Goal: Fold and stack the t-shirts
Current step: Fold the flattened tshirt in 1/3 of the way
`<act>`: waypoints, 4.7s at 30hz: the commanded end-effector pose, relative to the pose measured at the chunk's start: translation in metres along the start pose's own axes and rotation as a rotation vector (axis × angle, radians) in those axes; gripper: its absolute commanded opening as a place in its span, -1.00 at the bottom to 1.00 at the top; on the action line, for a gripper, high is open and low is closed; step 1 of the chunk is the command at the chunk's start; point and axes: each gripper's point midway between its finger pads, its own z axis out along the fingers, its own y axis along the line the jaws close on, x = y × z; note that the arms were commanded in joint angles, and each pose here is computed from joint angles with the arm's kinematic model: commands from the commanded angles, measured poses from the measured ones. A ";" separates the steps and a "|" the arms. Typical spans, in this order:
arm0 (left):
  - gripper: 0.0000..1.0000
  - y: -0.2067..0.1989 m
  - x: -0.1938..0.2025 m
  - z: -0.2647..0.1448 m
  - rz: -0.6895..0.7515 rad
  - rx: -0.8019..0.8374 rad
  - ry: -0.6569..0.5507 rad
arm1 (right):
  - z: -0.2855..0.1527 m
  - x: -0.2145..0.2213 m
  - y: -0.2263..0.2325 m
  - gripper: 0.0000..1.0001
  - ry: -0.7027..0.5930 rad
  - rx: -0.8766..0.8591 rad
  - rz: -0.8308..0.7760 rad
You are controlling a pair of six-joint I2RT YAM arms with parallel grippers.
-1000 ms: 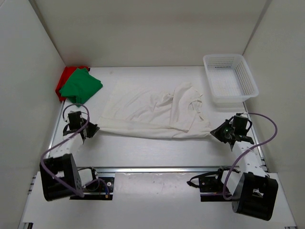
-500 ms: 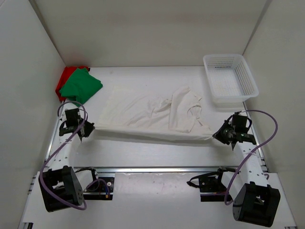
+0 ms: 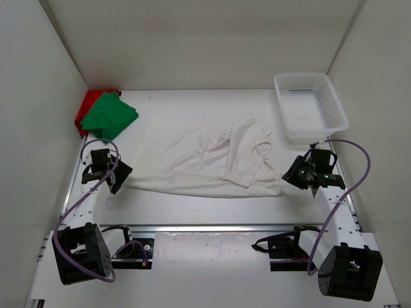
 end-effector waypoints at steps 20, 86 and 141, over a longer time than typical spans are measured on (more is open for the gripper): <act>0.28 -0.290 -0.045 0.041 0.233 0.505 -0.063 | 0.103 -0.112 0.189 -0.80 -0.112 -0.372 -0.229; 0.37 -0.280 0.164 -0.053 0.567 0.802 0.190 | 0.197 -0.164 0.077 -0.31 -0.160 0.304 -0.107; -0.68 -0.297 0.304 -0.027 0.790 0.850 0.444 | 0.134 -0.315 0.248 -1.00 -0.660 -0.521 -0.290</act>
